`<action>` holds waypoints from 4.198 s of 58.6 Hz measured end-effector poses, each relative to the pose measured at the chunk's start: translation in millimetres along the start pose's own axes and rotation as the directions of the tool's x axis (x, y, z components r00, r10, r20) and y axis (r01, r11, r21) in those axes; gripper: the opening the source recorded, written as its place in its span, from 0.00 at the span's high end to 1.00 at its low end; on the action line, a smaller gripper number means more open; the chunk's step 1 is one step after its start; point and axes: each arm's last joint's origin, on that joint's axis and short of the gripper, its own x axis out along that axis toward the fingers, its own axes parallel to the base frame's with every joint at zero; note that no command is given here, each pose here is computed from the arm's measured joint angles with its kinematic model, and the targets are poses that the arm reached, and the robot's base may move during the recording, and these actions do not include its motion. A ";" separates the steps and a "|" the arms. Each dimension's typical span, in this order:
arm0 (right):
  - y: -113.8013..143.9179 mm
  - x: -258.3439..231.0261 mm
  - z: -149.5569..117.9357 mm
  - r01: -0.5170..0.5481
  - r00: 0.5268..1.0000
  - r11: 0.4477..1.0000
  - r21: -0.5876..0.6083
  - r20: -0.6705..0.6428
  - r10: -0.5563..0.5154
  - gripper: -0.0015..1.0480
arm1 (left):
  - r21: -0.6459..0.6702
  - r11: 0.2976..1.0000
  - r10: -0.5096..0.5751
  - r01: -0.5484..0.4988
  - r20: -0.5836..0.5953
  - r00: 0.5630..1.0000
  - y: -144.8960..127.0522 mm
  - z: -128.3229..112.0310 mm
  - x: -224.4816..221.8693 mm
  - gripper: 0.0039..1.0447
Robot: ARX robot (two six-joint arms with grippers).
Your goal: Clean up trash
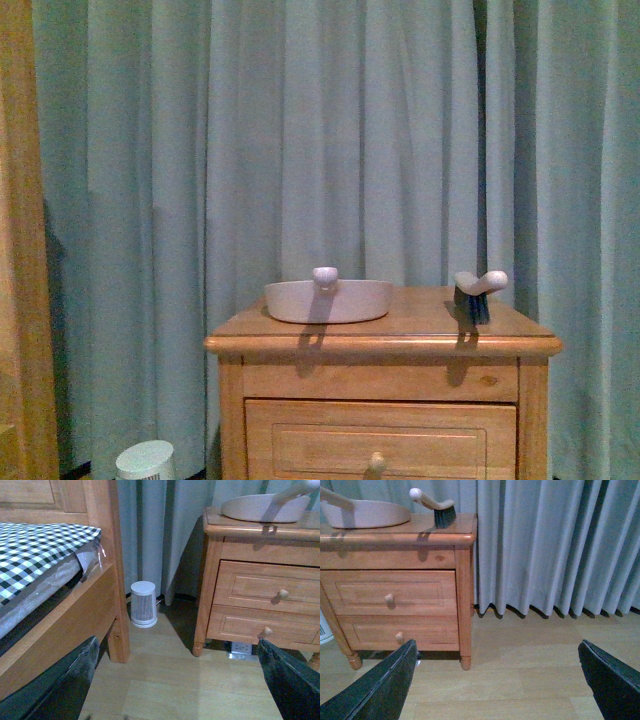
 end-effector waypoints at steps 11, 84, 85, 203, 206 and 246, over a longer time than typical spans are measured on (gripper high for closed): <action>0.0 0.0 0.0 0.000 1.000 1.000 0.000 0.000 0.000 0.07 | 0.000 1.000 0.000 0.000 0.001 1.000 0.0 0.2 0.0 0.07; 0.0 0.0 0.0 0.000 1.000 1.000 0.000 0.000 0.000 0.07 | 0.000 1.000 0.000 0.000 0.001 1.000 0.0 0.2 0.0 0.07; 0.0 0.0 0.0 0.000 1.000 1.000 0.000 0.000 0.000 0.07 | 0.000 1.000 0.000 0.000 0.000 1.000 0.0 0.1 0.0 0.07; 0.0 0.0 0.0 0.000 1.000 1.000 0.000 0.000 0.000 0.07 | 0.019 0.952 -0.216 0.305 -0.664 0.716 -243.1 38.1 301.1 0.07; 0.0 0.0 0.0 0.000 1.000 1.000 0.000 0.000 0.000 0.07 | 0.021 0.953 -0.213 0.304 -0.666 0.715 -243.9 36.0 302.4 0.07; 0.0 0.0 0.0 0.000 1.000 1.000 0.000 0.000 0.000 0.07 | 0.049 0.955 -0.178 0.292 -0.693 0.699 -245.6 21.0 314.4 0.13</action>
